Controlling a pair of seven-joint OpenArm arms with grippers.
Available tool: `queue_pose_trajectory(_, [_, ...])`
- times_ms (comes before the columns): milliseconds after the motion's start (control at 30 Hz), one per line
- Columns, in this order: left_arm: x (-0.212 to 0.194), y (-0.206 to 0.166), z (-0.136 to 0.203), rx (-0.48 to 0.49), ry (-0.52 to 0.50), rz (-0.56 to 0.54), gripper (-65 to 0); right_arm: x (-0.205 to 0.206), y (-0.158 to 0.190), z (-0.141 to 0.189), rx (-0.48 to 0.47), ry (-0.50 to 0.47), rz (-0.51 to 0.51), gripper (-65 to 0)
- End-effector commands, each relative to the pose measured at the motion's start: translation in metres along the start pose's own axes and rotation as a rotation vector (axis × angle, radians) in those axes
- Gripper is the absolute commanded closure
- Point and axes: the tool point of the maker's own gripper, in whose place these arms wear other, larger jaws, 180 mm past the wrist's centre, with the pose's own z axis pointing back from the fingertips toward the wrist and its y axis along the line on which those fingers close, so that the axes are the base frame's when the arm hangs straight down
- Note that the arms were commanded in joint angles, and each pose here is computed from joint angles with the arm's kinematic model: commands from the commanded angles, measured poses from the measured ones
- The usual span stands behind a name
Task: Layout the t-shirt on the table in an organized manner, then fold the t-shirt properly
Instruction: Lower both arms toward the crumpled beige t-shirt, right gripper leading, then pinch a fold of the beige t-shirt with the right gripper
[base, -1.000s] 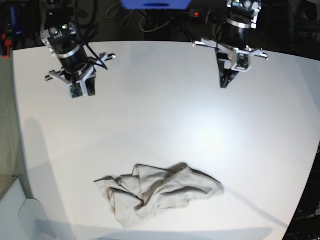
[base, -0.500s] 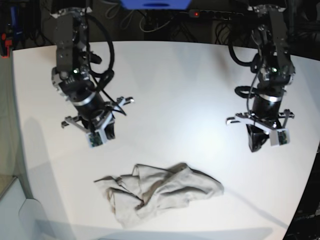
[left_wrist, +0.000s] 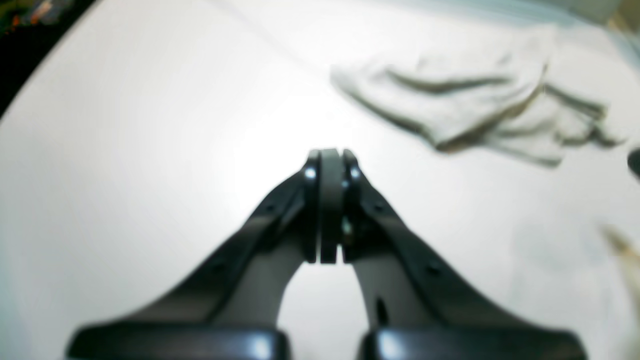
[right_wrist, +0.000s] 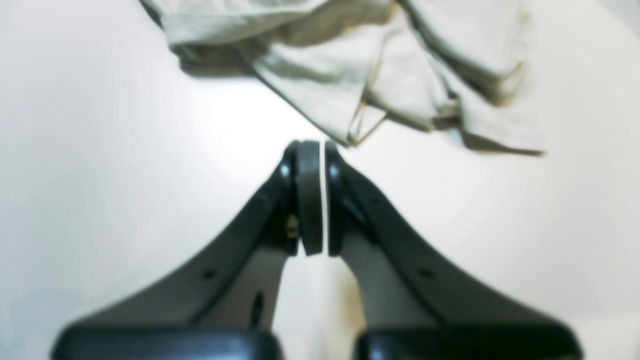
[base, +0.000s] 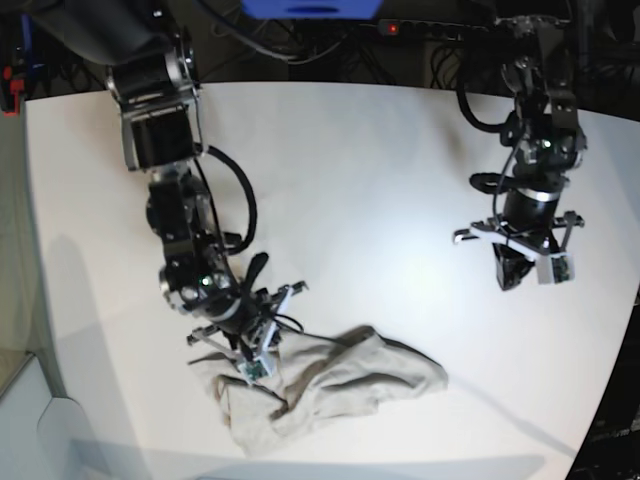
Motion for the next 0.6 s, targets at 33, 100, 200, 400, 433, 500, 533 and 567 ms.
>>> queue_pose_trajectory(33, [0.016, 0.001, 0.001, 0.0, -0.058, 0.002, -0.1, 0.027, -0.003, -0.012, 0.031, -0.052, 0.011, -1.9])
queue_pose_trajectory(100, [0.014, 0.0, 0.002, 0.0, -0.052, 0.005, -0.1, 0.023, -0.008, -0.026, 0.04, -0.031, -0.007, -1.9])
queue_pose_trajectory(200, [0.012, -0.002, 0.003, -0.003, -0.051, 0.016, -0.1, 0.027, -0.016, -0.04, 0.045, -0.053, -0.032, -1.9])
queue_pose_trajectory(400, [0.011, -0.006, 0.003, -0.005, -0.051, 0.029, -0.1, 0.035, -0.028, -0.051, 0.039, -0.083, -0.062, -8.5])
queue_pose_trajectory(433, [0.011, -0.007, 0.003, -0.007, -0.051, 0.032, -0.1, 0.037, -0.029, -0.052, 0.037, -0.088, -0.063, -11.8])
queue_pose_trajectory(500, [0.011, -0.007, 0.003, -0.008, -0.051, 0.031, -0.1, 0.038, -0.029, -0.052, 0.037, -0.093, -0.064, -19.4])
queue_pose_trajectory(533, [0.011, -0.007, 0.003, -0.008, -0.051, 0.031, -0.1, 0.038, -0.029, -0.052, 0.037, -0.093, -0.064, -22.3])
queue_pose_trajectory(567, [0.011, -0.007, 0.003, -0.009, -0.051, 0.032, -0.1, 0.038, -0.029, -0.052, 0.036, -0.096, -0.065, -25.1])
